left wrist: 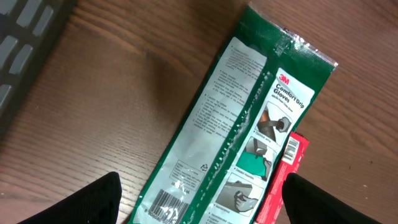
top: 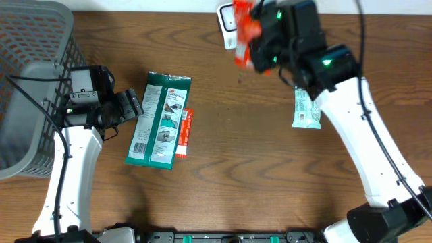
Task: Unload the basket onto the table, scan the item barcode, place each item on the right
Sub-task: 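Lift the red HACKS pack with the right gripper and retract the left gripper, then hold the red pack against the white scanner with the right gripper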
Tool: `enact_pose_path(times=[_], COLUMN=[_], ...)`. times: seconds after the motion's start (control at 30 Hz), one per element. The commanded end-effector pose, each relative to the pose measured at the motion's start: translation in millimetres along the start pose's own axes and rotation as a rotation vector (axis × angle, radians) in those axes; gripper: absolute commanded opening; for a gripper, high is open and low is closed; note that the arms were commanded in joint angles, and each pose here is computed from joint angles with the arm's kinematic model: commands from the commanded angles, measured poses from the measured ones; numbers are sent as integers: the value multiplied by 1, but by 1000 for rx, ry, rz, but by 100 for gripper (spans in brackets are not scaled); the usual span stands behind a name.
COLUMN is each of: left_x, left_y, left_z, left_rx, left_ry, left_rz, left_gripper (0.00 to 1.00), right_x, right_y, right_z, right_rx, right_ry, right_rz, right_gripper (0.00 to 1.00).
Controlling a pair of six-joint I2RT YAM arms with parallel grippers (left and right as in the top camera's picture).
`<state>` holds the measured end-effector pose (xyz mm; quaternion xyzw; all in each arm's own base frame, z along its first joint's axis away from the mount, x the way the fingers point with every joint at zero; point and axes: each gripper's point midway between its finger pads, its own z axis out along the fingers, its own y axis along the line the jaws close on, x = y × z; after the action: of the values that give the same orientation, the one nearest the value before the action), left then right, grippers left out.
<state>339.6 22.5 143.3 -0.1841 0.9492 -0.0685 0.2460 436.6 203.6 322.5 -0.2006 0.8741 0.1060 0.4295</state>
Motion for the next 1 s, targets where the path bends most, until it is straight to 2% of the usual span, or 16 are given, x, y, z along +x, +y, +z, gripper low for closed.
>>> enact_pose_path(times=[0.0,0.2,0.47,0.7,0.97], left_x=[-2,-2,-2,-2,-2], left_y=[2,2,2,2,2], left_z=[0,0,0,0,0], left_rx=[-10,-10,-10,-10,-10], left_ry=[-3,-3,-3,-3,-3], left_rz=[19,19,19,19,19], left_gripper=[83,83,83,83,84], right_x=[-40,-80,-94,-93,-69], right_y=[-13,8,14,14,15], right_z=[-10,9,71,130,189], right_rx=[192,287,497,644,729], right_ry=[-106,-255,-341,-379,-370], right_rz=[-60,-198,-307,-508,-705], right_gripper=[1,1,1,1,1])
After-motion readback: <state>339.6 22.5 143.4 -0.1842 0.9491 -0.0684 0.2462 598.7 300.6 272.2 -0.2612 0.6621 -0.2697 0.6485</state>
